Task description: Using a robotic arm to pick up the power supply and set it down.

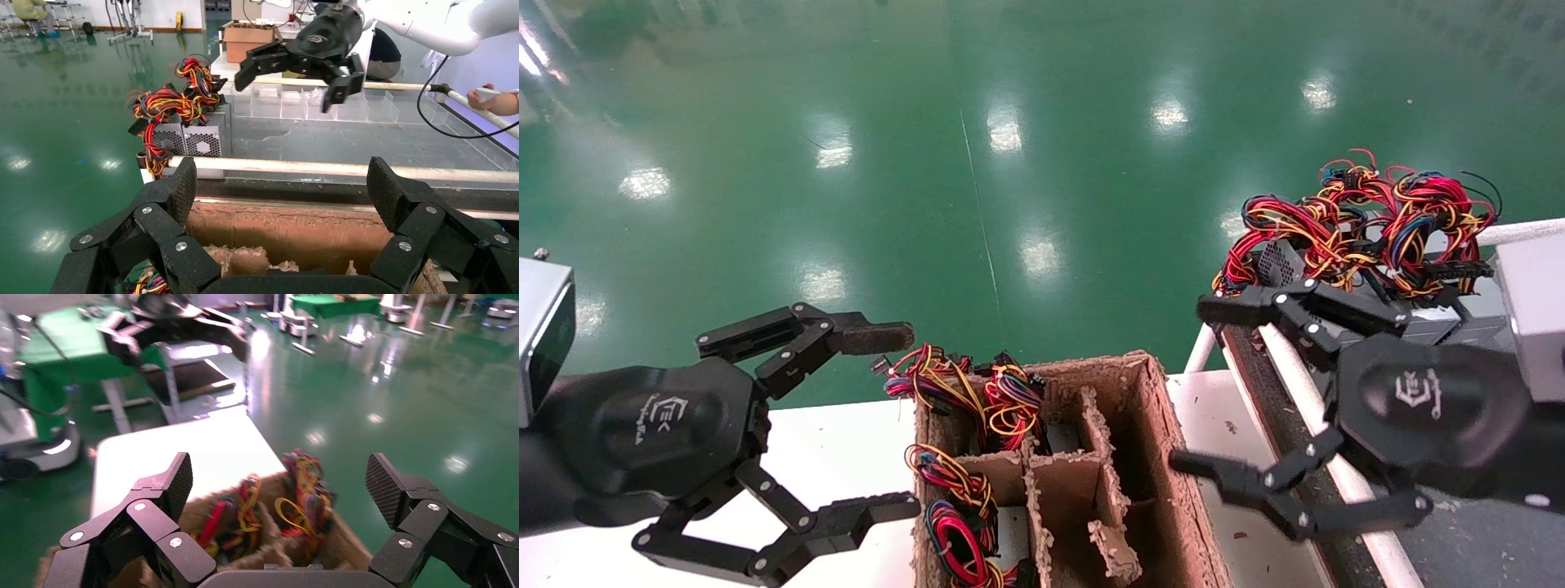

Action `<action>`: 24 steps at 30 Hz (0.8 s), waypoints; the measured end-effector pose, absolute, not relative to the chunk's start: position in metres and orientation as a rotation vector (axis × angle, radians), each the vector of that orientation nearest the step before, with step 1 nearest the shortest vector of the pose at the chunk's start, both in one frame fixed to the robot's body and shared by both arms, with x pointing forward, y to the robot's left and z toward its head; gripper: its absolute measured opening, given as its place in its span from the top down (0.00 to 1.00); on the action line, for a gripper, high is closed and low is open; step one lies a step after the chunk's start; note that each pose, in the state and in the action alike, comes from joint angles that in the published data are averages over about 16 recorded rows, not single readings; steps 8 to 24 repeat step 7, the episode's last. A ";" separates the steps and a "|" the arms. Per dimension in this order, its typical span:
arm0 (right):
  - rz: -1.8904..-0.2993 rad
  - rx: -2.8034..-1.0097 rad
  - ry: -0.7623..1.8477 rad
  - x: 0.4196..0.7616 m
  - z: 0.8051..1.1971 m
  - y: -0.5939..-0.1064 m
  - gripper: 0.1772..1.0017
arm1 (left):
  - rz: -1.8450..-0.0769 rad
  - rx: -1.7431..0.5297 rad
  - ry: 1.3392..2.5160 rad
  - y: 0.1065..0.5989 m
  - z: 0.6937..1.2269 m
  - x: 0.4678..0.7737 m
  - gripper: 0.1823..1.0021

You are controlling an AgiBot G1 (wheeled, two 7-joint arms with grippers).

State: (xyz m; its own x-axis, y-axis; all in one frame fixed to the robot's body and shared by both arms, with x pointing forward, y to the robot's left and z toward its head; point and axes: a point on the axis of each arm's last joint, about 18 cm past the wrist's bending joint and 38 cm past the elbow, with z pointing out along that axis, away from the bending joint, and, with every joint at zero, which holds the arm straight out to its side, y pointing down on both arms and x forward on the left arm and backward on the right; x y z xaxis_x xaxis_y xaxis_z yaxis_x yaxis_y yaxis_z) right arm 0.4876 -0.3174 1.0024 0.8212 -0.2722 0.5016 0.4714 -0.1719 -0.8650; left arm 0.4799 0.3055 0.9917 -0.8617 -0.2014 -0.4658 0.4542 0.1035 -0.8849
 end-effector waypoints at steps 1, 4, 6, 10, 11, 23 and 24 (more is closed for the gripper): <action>-0.656 -1.614 -0.165 0.487 1.002 -0.316 0.00 | -1.809 0.246 1.910 0.306 0.992 0.480 0.00; -0.633 -1.611 -0.179 0.484 1.000 -0.313 0.00 | -1.809 0.246 1.910 0.306 0.992 0.480 0.00; -0.619 -1.608 -0.188 0.483 0.998 -0.311 0.00 | -1.809 0.246 1.910 0.306 0.992 0.480 0.00; -0.611 -1.607 -0.193 0.482 0.998 -0.310 0.00 | -1.809 0.246 1.910 0.306 0.992 0.480 0.00; -0.611 -1.607 -0.193 0.482 0.998 -0.310 0.00 | -1.809 0.246 1.910 0.306 0.992 0.480 0.00; -0.611 -1.607 -0.193 0.482 0.998 -0.310 0.00 | -1.809 0.246 1.910 0.306 0.992 0.480 0.00; -0.611 -1.607 -0.193 0.482 0.998 -0.310 0.00 | -1.809 0.246 1.910 0.306 0.992 0.480 0.00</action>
